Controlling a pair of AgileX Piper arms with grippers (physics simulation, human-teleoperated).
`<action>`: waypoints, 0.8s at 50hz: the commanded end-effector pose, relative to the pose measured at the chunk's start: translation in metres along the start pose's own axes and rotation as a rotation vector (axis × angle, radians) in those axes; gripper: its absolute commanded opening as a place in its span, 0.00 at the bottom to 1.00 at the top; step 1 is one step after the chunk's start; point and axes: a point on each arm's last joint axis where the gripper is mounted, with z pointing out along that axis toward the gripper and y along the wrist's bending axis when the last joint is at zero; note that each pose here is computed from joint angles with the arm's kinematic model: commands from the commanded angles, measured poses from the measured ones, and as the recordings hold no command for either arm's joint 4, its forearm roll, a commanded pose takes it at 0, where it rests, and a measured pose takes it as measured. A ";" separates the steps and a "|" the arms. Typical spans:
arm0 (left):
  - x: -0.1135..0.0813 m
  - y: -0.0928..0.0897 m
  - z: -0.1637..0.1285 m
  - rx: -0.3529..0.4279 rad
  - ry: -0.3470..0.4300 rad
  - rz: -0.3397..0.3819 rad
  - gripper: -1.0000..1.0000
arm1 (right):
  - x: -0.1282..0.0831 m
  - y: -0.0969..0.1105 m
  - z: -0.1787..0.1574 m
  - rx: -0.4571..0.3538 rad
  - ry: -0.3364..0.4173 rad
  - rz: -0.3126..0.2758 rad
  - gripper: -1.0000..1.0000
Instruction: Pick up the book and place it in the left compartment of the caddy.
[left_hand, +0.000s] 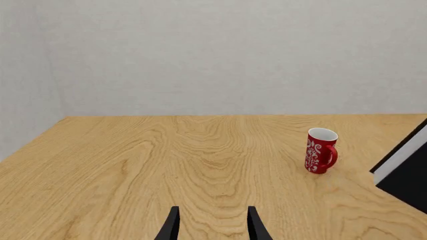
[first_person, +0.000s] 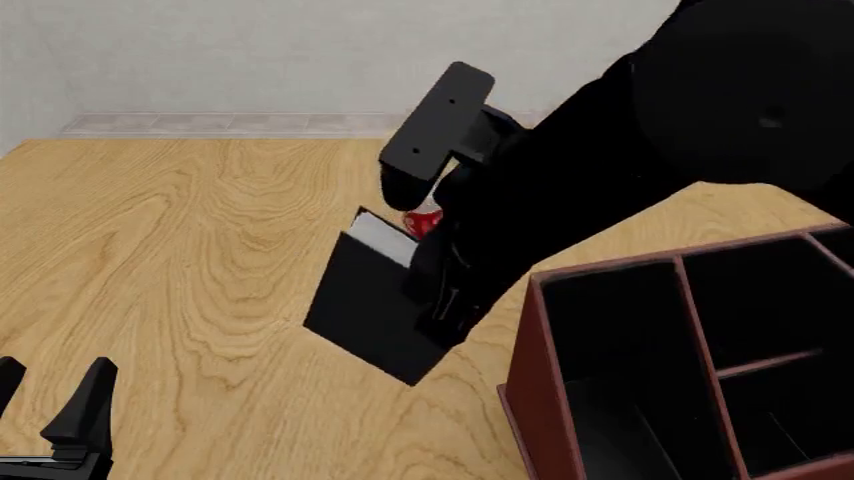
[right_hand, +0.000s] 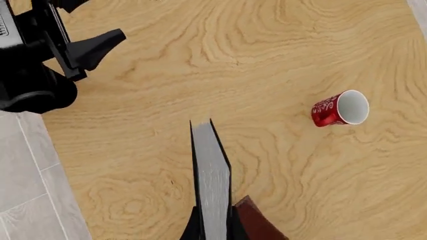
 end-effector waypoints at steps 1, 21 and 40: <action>0.000 0.000 0.000 0.000 0.000 0.000 1.00 | 0.004 0.011 -0.019 -0.017 -0.031 0.150 0.00; 0.000 0.000 0.000 0.000 0.000 0.000 1.00 | 0.052 0.002 -0.042 0.026 -0.024 0.219 0.00; 0.000 0.000 0.000 0.000 0.000 0.000 1.00 | 0.098 -0.002 -0.064 0.084 -0.043 0.277 0.00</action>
